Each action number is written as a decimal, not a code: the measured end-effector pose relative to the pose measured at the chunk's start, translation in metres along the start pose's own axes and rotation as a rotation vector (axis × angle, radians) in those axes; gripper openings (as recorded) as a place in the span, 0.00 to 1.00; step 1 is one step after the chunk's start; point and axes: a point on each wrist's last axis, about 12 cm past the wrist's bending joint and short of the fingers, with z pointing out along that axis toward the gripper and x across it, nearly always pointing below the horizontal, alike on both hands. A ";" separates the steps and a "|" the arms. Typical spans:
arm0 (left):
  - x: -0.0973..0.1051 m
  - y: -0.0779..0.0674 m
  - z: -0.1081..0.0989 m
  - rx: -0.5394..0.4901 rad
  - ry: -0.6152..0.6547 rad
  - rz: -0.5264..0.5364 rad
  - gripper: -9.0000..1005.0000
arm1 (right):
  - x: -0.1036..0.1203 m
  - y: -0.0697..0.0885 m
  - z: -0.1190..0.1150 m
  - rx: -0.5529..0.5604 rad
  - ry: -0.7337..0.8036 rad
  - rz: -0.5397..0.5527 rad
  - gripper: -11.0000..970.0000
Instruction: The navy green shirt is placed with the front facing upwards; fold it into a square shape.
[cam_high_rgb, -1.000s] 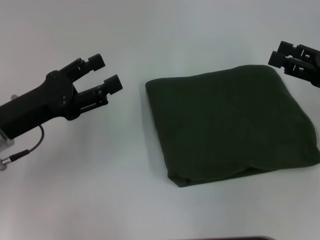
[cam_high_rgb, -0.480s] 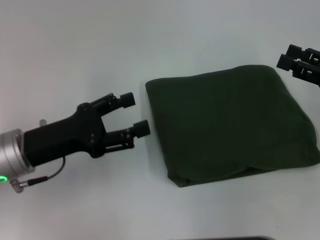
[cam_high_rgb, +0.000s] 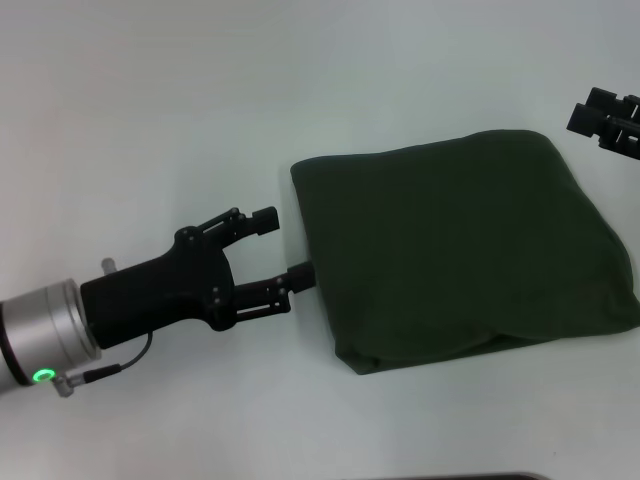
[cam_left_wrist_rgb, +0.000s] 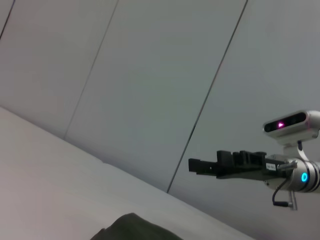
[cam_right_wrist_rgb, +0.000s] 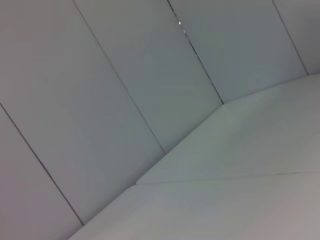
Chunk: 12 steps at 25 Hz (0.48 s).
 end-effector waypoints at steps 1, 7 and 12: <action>0.002 -0.001 0.000 -0.004 0.001 0.006 0.90 | 0.000 -0.001 0.000 0.004 0.000 0.000 0.77; 0.012 -0.006 -0.002 -0.013 0.000 0.057 0.90 | 0.000 -0.001 0.003 0.009 -0.001 0.006 0.77; 0.015 -0.008 -0.001 -0.014 -0.004 0.070 0.90 | -0.003 -0.001 0.003 0.002 0.001 0.021 0.77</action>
